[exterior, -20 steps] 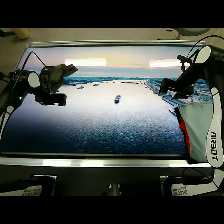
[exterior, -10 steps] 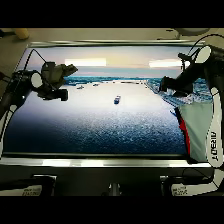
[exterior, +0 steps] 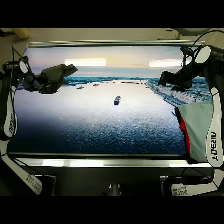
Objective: Fold the shirts.
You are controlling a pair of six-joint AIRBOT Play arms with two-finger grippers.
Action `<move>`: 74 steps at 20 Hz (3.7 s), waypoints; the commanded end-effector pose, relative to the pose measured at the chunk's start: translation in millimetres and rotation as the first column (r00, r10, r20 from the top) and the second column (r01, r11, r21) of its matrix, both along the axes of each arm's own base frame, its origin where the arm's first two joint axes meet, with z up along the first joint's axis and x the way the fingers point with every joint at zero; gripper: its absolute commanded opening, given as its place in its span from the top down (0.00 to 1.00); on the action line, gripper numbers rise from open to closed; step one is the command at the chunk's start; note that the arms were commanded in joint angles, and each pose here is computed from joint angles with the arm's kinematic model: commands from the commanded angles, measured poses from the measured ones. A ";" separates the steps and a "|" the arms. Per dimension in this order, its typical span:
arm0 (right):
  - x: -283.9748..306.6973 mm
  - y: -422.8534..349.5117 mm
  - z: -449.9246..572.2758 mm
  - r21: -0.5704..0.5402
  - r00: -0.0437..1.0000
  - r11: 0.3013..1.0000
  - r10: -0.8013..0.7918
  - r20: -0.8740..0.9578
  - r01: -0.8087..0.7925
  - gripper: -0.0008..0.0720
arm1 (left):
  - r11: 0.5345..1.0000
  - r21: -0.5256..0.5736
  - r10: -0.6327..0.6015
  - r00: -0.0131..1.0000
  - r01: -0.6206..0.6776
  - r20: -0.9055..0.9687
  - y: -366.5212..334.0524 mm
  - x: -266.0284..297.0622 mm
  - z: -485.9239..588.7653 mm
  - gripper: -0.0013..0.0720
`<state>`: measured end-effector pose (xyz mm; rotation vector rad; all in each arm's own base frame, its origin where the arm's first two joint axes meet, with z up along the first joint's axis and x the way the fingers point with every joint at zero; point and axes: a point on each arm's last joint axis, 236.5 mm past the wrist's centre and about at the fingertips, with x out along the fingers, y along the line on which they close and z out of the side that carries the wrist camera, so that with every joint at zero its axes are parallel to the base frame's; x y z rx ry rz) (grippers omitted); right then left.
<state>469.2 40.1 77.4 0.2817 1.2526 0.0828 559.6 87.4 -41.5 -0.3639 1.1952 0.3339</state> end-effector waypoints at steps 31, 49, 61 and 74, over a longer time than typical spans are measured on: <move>-144.3 -48.8 180.7 -0.209 0.963 0.973 -0.038 0.267 0.096 0.11 | 0.499 -0.019 -0.861 0.498 0.866 0.105 -425.4 -239.7 97.8 0.00; -180.0 68.9 -102.3 0.296 0.935 0.955 0.118 -0.335 -0.014 0.11 | 0.945 -0.323 0.025 0.997 -0.046 -0.070 -84.1 -80.9 -28.5 0.01; -198.2 159.8 -162.5 0.339 0.861 0.917 0.339 -0.380 -0.211 0.00 | 0.944 -0.327 0.014 0.998 -0.034 -0.063 -96.7 -68.8 -57.7 0.95; -104.6 146.1 -43.4 0.273 0.958 0.920 0.288 0.013 -0.280 0.96 | 0.936 -0.075 -0.289 0.874 0.343 0.391 -114.9 -54.7 146.9 0.95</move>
